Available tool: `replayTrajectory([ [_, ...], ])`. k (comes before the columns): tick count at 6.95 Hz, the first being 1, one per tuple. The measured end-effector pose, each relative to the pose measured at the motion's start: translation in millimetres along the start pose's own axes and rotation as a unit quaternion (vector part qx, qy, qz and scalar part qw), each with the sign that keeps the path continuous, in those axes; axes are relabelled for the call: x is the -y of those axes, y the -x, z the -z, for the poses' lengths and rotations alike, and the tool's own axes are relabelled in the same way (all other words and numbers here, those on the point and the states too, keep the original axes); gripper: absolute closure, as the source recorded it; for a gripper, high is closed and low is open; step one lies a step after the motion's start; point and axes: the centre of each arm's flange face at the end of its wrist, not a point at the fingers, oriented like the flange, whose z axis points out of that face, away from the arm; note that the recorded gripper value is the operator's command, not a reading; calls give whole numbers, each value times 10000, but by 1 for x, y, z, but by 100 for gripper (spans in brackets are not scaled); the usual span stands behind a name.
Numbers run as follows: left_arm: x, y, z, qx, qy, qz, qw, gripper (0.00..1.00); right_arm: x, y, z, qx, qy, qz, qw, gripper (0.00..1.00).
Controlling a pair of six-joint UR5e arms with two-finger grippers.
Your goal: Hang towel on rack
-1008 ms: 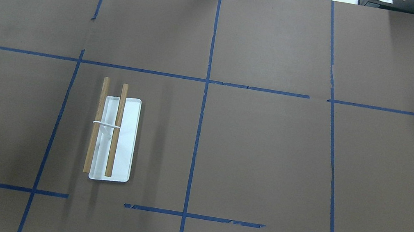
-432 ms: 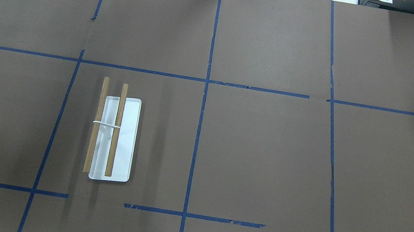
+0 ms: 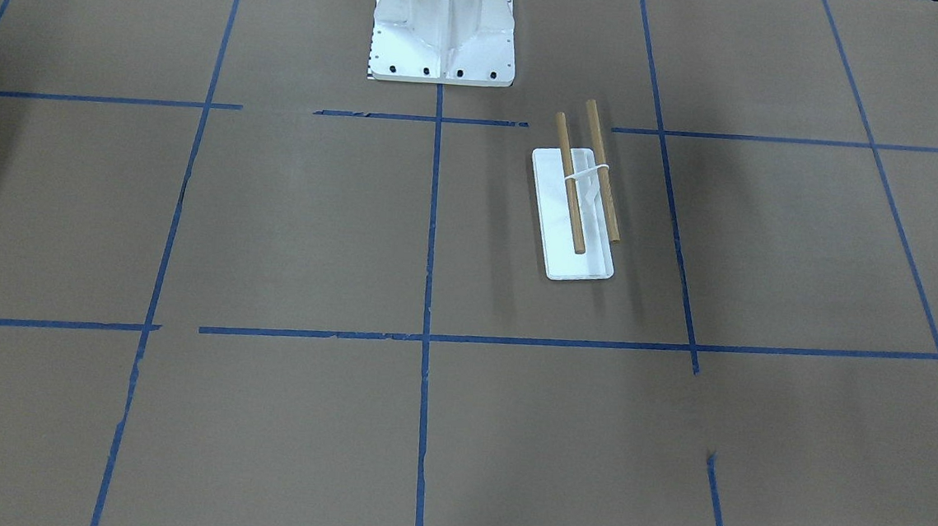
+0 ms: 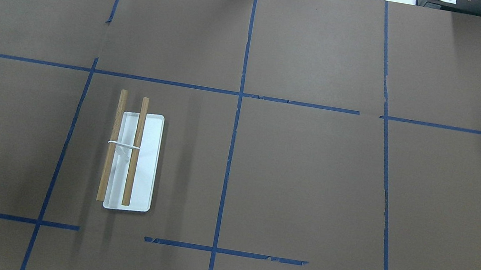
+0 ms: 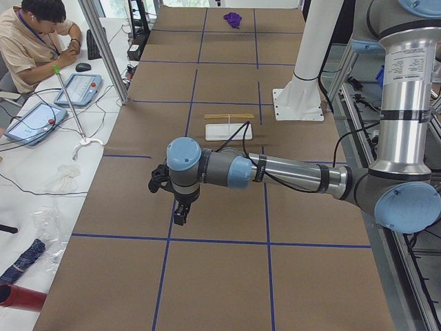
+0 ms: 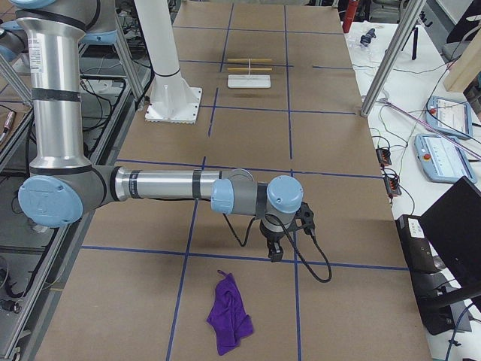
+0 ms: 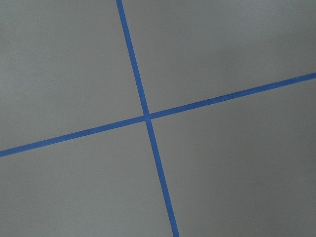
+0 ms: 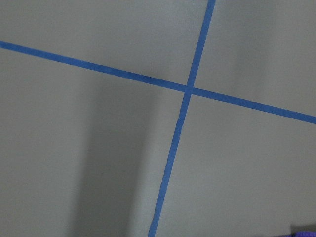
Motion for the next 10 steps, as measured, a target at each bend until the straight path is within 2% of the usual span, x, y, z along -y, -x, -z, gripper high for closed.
replayTrajectory([
  [3,3,-4,-2,-183,-93,-103,9997,0,-44,-12,-27,154,-241,230,9993,0],
  [4,3,-4,-2,-194,-99,-114,9997,0,-57,-21,-44,47,-102,217,9997,1],
  [5,3,-5,-1,-196,-109,-126,9997,0,-64,-28,-61,-98,94,204,9997,6],
  [6,3,-5,-1,-198,-117,-133,9996,0,-71,-37,-76,-217,283,136,9993,18],
  [7,3,-6,0,-207,-123,-137,9996,0,-79,-46,-91,-257,467,49,9986,24],
  [10,1,-7,0,-286,-133,-142,9994,0,-90,-65,-123,-224,826,-139,9962,26],
])
